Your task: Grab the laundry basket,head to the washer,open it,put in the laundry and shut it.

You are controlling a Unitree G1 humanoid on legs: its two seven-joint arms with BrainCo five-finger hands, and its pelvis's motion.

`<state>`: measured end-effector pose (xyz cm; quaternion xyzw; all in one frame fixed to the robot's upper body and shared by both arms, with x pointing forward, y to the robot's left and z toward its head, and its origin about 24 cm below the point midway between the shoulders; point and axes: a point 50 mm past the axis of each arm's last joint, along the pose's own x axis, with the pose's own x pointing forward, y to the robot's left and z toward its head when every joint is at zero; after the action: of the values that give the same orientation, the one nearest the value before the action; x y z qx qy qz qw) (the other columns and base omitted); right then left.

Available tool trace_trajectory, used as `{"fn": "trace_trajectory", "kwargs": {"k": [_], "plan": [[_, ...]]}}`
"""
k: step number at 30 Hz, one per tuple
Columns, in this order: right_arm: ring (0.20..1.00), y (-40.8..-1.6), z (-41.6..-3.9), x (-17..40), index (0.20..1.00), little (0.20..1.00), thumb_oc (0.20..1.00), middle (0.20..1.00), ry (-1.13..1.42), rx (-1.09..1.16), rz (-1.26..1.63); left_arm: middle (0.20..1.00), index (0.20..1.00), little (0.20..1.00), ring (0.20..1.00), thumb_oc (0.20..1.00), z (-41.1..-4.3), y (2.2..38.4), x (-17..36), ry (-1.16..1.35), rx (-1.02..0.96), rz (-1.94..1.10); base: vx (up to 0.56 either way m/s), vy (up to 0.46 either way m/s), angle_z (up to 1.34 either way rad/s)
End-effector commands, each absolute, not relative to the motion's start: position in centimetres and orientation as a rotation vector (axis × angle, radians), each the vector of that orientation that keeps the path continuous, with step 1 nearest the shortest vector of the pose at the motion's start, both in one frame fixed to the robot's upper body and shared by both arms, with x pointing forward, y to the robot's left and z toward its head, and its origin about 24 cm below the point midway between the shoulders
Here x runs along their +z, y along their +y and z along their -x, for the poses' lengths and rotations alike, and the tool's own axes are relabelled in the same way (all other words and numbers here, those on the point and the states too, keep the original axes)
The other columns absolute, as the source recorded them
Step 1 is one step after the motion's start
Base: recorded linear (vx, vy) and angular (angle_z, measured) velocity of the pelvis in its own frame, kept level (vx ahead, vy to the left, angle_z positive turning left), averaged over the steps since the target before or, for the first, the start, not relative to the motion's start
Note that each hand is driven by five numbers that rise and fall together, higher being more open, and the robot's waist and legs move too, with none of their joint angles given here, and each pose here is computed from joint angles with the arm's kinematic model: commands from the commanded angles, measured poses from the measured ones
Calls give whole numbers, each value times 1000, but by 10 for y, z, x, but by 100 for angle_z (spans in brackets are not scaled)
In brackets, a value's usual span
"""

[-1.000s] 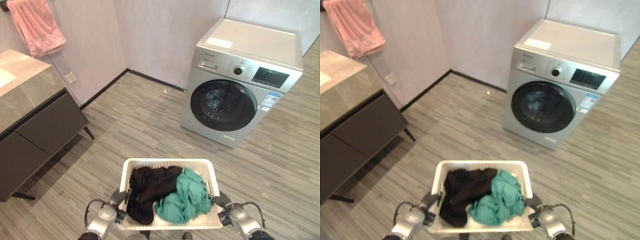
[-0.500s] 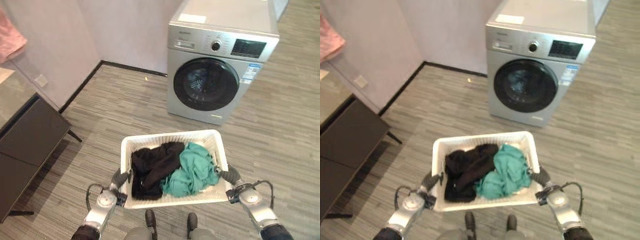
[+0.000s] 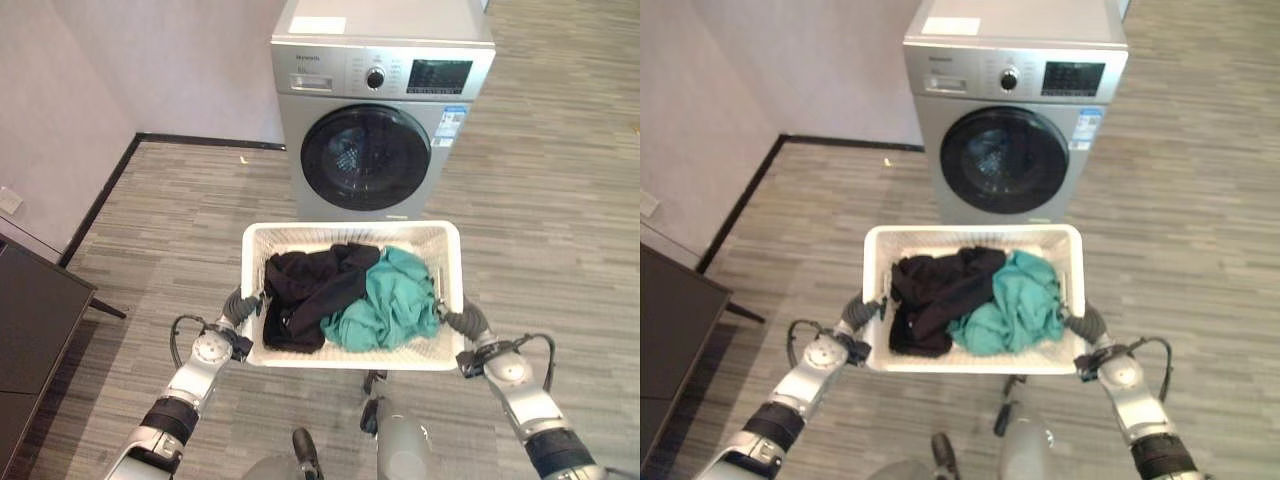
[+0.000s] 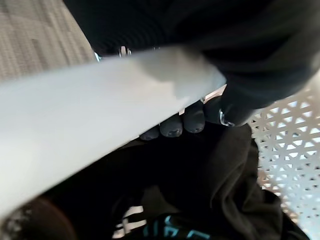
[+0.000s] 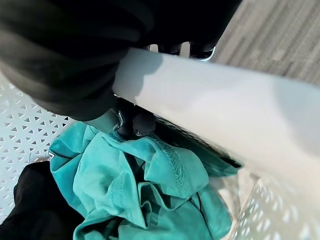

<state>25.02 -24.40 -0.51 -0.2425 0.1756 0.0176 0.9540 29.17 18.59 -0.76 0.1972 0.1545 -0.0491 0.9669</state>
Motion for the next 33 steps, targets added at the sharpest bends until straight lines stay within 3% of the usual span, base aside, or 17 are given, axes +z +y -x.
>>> {"fn": "trace_trajectory", "kwargs": {"k": [1,9,19,29,33], "plan": [[200,-272,-254,10,200,200,200,200,300,-59,589,200,200,200,200,200,-324,183,38,100,-53,-399,514,-309,98],[200,-268,-242,-17,200,200,200,200,415,-50,523,200,200,200,200,200,-318,186,28,149,-14,-303,233,-156,-9],[200,-264,-217,-45,200,200,200,200,530,-8,495,200,200,200,200,200,-303,203,4,240,39,-324,184,252,-55],[200,-262,-222,-32,200,200,200,200,458,-30,496,200,200,200,200,200,-290,225,3,237,95,-335,86,135,-23],[200,-273,-237,-3,200,200,200,200,338,-82,543,200,200,200,200,200,-294,227,21,151,89,-345,-4,108,0]]}}
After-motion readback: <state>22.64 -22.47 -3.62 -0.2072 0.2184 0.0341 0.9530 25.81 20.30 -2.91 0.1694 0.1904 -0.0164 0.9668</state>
